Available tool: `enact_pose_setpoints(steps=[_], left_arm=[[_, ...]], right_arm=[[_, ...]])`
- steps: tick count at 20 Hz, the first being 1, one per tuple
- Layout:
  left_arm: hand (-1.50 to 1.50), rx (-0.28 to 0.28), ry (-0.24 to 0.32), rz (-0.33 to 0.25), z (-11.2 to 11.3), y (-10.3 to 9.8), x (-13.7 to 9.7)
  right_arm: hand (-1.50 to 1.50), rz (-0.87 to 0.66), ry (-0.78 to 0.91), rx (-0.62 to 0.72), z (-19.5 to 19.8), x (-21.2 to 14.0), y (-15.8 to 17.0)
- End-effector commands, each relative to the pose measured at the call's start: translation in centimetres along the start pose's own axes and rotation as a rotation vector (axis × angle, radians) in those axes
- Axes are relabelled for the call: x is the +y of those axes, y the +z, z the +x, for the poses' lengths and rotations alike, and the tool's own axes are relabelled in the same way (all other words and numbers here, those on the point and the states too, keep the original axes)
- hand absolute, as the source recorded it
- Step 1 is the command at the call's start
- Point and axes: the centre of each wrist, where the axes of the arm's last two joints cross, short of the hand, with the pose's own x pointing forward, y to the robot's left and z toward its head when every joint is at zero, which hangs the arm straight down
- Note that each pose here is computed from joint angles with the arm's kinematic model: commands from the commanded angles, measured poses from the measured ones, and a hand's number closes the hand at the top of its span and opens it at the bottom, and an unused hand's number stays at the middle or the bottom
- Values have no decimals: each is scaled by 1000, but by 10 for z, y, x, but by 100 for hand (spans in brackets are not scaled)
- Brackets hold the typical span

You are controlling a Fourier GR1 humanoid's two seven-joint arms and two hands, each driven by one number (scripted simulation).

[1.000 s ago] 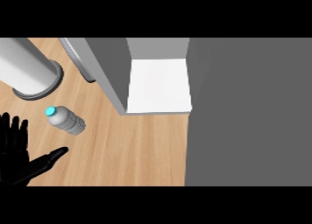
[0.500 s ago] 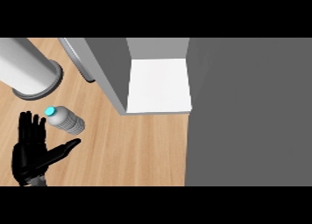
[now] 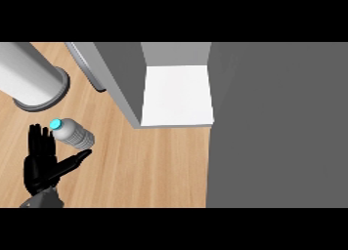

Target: Pick up the bottled water, place it into the cabinet and close the cabinet

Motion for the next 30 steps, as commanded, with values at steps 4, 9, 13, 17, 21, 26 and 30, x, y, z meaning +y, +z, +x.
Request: enact_pose_setpoints(steps=[4, 9, 13, 17, 21, 26, 30], left_arm=[[-150, 0, -14, 39, -26, -3, -4], [-150, 2, 44, 18, -24, -19, -4], [-150, -9, 131, 12, -33, -14, 16], [-150, -18, 214, -35, -37, -19, -15], [-150, -36, 266, -41, -47, -12, -16], [150, -65, 262, -46, -33, -30, -5], [150, -91, 280, -35, -30, -40, -30]], right_arm=[[-150, 5, 28, -82, 34, 6, -2], [-150, 1, 18, -87, 35, 7, -1], [-150, 17, 32, -65, 34, -1, 12], [-150, 15, 33, -69, 36, 2, 10], [-150, 7, 39, -65, 27, -5, 7], [-150, 23, 26, -53, 34, -7, 11], [-150, 31, 56, -51, 27, -11, 15]])
